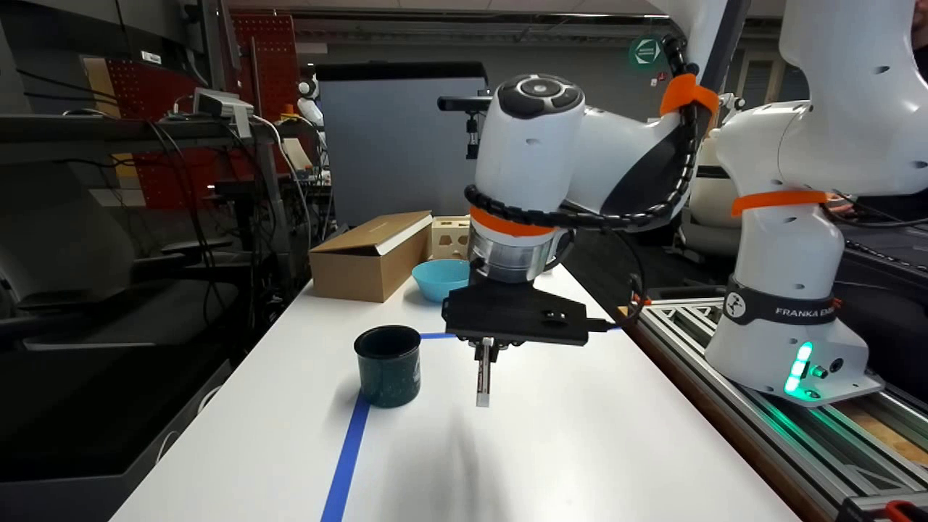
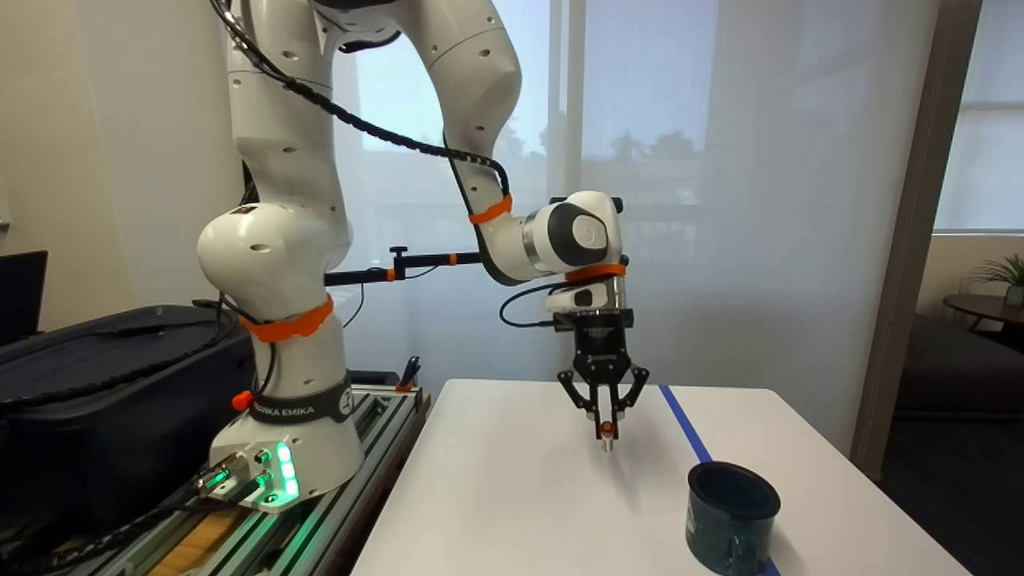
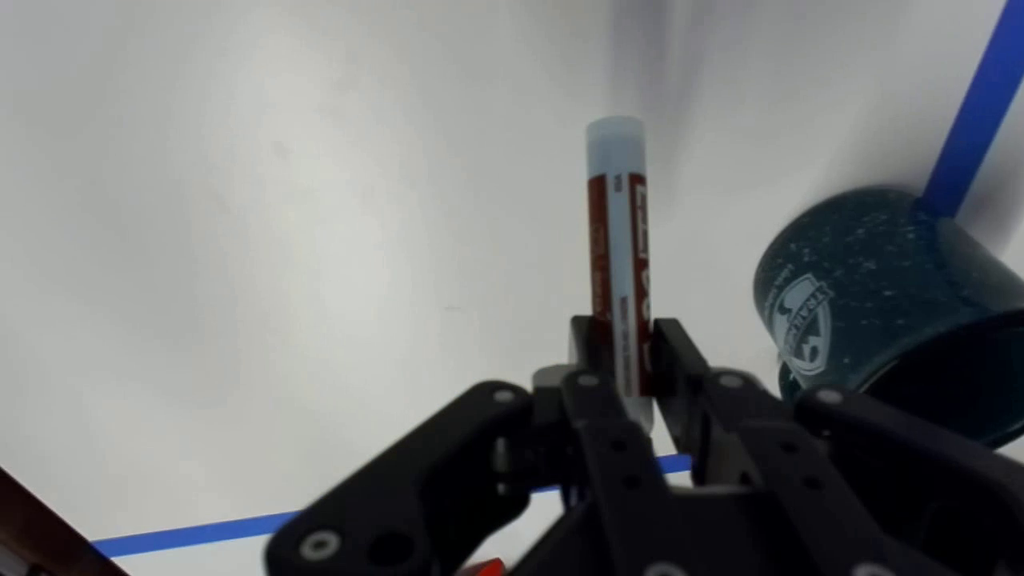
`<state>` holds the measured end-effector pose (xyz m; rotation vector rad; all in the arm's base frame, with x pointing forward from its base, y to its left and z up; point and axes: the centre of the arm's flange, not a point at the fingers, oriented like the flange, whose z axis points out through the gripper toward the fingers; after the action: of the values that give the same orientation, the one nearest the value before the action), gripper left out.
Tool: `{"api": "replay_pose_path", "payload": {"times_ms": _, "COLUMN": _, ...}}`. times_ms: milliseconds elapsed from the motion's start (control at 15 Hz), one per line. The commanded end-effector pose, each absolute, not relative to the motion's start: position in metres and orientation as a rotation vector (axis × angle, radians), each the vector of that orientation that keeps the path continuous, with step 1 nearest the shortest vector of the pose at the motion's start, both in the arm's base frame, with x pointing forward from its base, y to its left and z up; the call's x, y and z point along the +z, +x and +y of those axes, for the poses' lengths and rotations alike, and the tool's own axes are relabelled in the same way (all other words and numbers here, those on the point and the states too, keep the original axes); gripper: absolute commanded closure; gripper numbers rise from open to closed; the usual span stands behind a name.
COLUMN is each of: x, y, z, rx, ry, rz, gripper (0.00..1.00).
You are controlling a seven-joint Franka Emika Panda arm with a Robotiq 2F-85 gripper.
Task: Take the marker out of the cup and place it on the table
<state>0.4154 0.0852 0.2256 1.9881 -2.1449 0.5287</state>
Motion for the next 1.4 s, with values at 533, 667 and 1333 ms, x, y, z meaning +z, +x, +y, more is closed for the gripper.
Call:
{"api": "replay_pose_path", "payload": {"times_ms": 533, "x": 0.170, "y": 0.382, "z": 0.050, "rx": 0.567, "ry": 2.005, "rz": -2.132, "gripper": 0.95}}
{"api": "replay_pose_path", "payload": {"times_ms": 667, "x": 0.164, "y": 0.381, "z": 0.043, "rx": 0.589, "ry": 2.007, "rz": -2.116, "gripper": 0.95}}
{"api": "replay_pose_path", "payload": {"times_ms": 1333, "x": 0.174, "y": 0.372, "z": 0.014, "rx": 0.675, "ry": 2.025, "rz": -2.041, "gripper": 0.32}}
